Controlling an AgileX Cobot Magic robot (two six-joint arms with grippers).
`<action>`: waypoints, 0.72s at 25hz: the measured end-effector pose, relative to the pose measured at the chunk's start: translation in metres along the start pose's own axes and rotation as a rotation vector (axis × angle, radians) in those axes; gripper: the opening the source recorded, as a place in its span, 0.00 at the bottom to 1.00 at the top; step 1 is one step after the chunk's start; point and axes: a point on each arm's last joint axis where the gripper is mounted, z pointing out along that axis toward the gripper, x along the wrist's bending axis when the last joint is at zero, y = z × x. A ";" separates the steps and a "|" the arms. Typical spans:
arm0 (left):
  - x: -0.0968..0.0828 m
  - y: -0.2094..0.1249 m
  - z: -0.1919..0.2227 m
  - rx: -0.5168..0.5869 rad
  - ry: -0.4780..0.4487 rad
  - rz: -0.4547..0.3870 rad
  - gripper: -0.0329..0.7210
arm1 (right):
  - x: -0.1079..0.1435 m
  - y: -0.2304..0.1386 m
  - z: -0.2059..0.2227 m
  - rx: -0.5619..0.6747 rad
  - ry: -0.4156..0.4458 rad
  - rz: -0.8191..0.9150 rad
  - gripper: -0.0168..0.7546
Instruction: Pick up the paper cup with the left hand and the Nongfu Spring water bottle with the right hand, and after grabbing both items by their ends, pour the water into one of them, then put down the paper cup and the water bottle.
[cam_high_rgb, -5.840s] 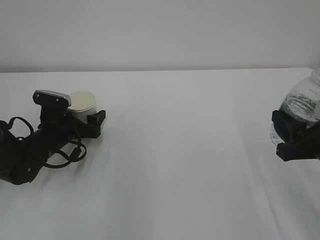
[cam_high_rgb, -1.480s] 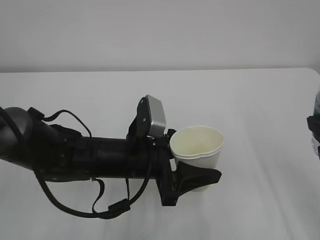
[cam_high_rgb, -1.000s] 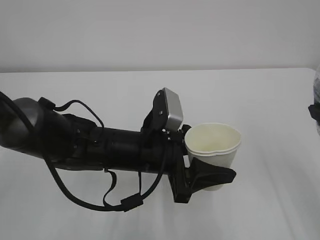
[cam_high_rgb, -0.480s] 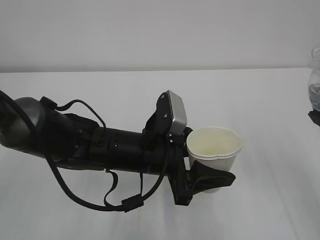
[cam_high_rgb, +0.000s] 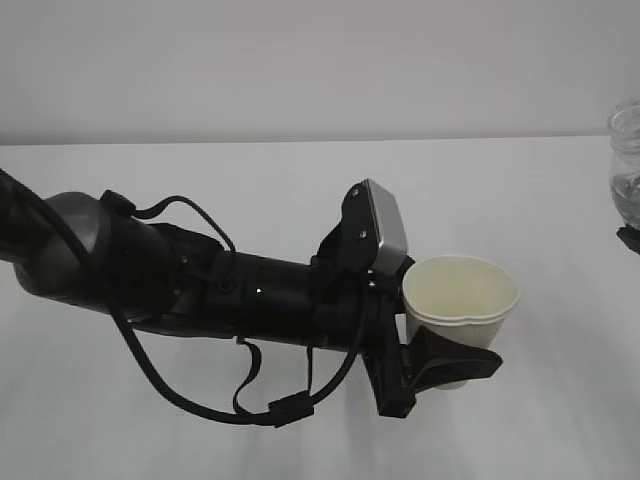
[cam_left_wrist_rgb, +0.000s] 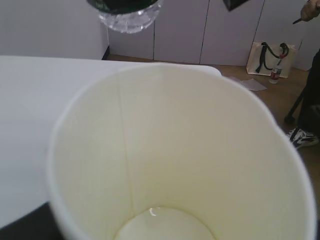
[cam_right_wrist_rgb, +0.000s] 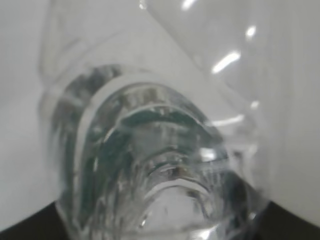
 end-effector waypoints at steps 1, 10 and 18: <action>0.000 0.003 0.002 -0.007 -0.002 0.010 0.66 | 0.000 0.000 0.000 0.000 0.001 -0.013 0.54; -0.002 0.023 0.016 -0.061 -0.010 0.048 0.65 | 0.000 0.000 0.000 0.000 0.005 -0.117 0.54; -0.010 0.023 0.022 -0.039 -0.018 0.052 0.65 | 0.001 0.000 0.000 -0.002 0.008 -0.194 0.54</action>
